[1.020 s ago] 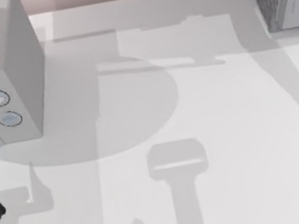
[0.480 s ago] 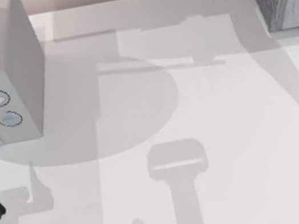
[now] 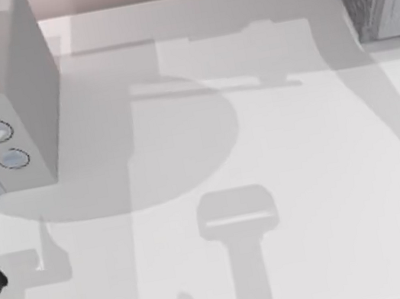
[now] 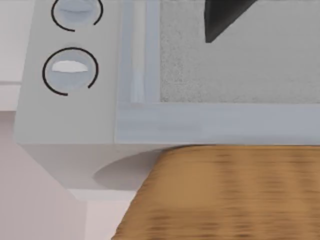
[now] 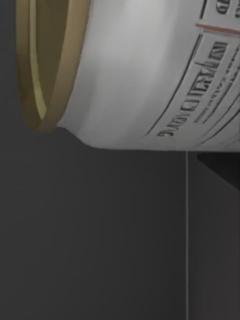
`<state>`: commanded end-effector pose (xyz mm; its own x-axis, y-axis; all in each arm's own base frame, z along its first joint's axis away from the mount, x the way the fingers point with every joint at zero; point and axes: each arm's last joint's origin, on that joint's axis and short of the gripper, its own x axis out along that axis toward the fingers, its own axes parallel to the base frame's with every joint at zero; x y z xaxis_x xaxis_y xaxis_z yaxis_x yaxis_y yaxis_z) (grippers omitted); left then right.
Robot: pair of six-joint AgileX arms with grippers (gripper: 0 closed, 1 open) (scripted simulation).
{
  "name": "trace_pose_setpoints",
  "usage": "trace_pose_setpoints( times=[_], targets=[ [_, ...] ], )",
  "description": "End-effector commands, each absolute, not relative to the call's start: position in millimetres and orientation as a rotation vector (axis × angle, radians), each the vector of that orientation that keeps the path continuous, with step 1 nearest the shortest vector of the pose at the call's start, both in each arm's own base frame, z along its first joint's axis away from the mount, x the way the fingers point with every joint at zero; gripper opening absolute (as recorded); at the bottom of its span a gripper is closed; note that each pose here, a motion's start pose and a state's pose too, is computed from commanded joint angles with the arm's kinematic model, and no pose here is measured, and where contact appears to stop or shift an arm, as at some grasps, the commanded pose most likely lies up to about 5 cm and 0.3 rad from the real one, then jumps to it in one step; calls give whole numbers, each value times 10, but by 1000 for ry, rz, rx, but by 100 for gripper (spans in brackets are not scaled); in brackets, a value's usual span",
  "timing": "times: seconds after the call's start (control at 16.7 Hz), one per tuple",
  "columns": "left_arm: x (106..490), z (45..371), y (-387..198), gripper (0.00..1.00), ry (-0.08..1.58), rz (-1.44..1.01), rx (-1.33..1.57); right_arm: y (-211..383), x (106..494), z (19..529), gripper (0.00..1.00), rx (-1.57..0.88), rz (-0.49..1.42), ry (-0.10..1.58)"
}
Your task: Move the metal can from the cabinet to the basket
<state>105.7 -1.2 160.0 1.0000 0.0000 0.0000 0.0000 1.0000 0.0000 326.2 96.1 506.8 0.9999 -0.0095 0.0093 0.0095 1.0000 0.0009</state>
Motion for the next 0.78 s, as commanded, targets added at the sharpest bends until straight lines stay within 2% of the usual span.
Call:
trace_pose_setpoints(
  times=[0.36, 0.54, 0.78],
  targets=[
    [1057, 1600, -12, 100, 0, 0, 0, 990, 3182, 5118, 0, 2, -9, -14],
    [1057, 1600, -12, 100, 0, 0, 0, 1108, 2742, 5322, 0, 0, -13, -17],
    [1057, 1600, -12, 100, 0, 0, 0, 1104, 1867, 5582, 0, -5, -8, -2]
  ],
)
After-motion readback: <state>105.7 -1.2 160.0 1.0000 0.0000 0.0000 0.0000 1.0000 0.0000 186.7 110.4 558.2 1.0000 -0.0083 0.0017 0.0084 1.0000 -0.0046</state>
